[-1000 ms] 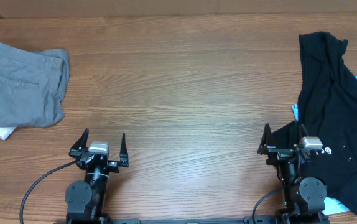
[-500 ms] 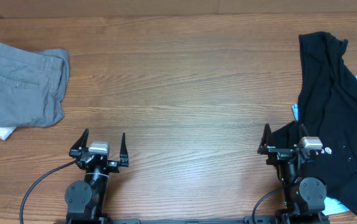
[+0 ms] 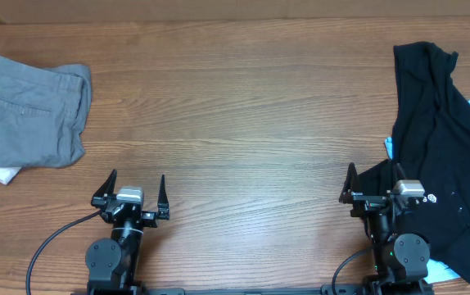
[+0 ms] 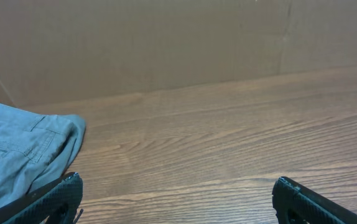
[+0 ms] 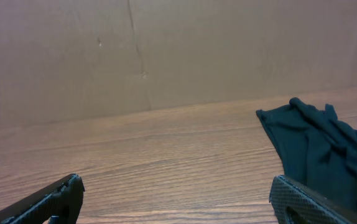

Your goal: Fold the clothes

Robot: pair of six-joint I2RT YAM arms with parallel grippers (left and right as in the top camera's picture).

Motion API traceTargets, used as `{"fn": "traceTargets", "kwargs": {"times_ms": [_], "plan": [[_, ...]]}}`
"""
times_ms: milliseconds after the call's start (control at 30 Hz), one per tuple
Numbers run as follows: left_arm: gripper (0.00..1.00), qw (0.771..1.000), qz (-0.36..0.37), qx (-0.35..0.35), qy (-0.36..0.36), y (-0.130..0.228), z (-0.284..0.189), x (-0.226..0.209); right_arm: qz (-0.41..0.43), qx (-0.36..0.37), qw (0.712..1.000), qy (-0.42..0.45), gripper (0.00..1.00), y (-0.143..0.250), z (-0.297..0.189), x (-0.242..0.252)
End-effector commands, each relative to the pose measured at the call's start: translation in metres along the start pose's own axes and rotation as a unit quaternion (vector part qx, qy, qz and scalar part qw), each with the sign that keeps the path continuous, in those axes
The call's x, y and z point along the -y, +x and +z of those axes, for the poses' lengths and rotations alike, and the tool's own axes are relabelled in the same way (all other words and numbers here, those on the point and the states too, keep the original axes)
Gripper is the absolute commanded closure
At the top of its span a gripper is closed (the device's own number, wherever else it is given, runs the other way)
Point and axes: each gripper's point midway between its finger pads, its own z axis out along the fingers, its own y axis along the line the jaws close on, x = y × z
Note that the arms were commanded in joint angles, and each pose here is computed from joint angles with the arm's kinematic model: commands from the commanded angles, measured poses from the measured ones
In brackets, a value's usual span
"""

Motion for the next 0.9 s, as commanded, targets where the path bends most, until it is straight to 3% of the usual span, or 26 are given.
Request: {"fn": "traceTargets", "kwargs": {"times_ms": [0, 333, 467, 633, 867], "plan": [[0.00, 1.000, 0.006, 0.002, -0.004, 0.000, 0.000, -0.001, -0.003, 0.003, 1.000, -0.001, 0.00, 0.001, 0.000, 0.000], [0.00, 1.000, -0.008, 0.002, -0.004, 0.000, 0.000, -0.001, 0.020, 0.003, 1.000, -0.001, 0.00, 0.001, 0.000, 0.000], [0.00, 0.999, -0.052, -0.001, -0.015, 0.001, -0.001, -0.005, 0.024, 0.003, 1.000, -0.001, 0.00, 0.001, 0.000, 0.000], [0.00, 0.994, -0.107, -0.011, -0.011, -0.001, -0.002, -0.004, 0.047, -0.022, 0.998, 0.034, 0.00, -0.004, -0.006, 0.010], [0.00, 0.992, -0.110, -0.055, -0.009, -0.021, -0.005, -0.004, 0.062, -0.055, 0.994, 0.078, 0.00, -0.025, -0.012, 0.020]]}}
